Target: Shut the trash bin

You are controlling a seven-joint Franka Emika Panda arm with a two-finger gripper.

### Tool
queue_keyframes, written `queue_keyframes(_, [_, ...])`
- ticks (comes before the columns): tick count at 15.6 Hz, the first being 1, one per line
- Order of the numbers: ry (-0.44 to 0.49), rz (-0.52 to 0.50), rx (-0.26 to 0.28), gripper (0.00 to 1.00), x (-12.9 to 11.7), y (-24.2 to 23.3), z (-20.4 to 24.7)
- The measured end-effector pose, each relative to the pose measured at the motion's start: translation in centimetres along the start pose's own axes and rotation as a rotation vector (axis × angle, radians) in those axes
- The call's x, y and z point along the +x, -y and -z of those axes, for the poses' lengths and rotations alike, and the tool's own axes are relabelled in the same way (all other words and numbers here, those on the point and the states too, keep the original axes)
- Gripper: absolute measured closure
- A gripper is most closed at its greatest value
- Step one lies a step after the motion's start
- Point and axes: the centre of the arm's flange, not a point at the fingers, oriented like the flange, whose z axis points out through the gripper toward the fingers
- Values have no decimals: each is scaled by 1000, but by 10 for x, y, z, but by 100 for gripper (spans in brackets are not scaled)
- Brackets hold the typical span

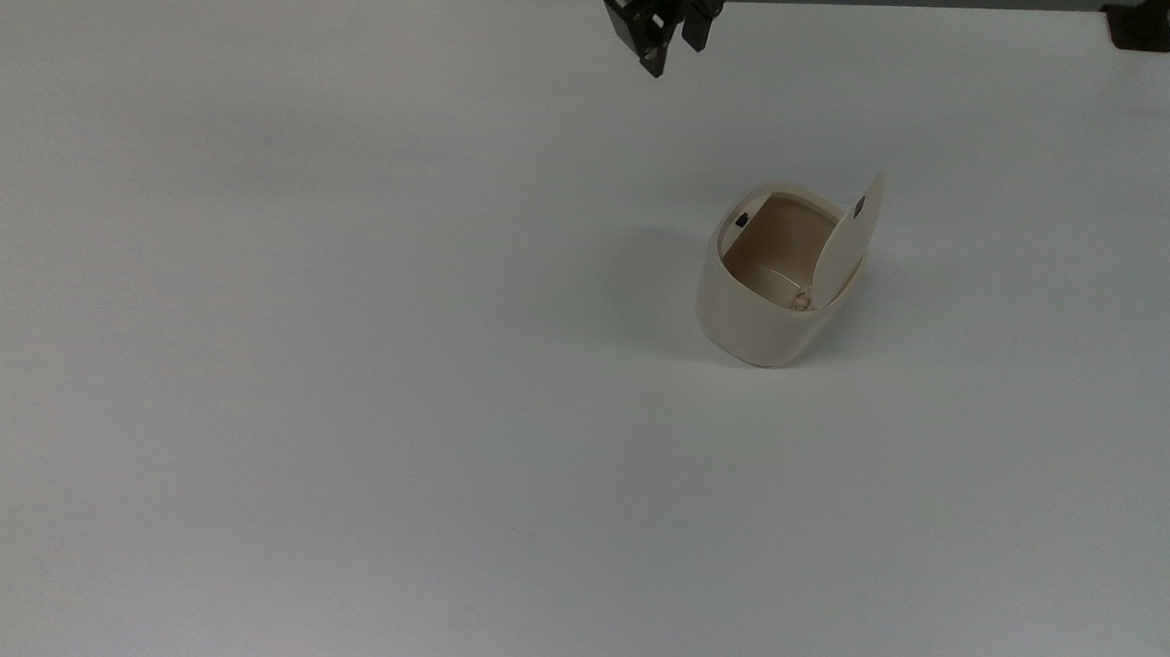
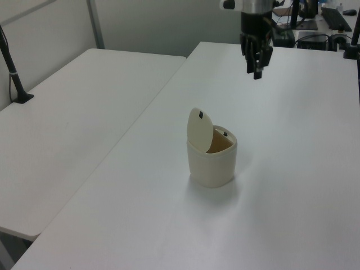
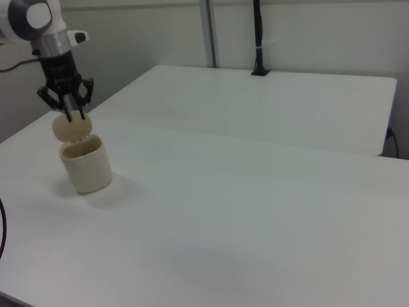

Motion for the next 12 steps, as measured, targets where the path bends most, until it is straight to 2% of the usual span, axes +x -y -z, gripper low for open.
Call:
queue_keyframes(3, [-92,22,-33,94,15,2,18])
queue_keyframes(4, [-129,31,-51,99,22,5,22])
queue_keyframes(7, [-211,52,-88,99,52,10,21])
queue_keyframes(12, [-292,92,-107,99,116,36,-26])
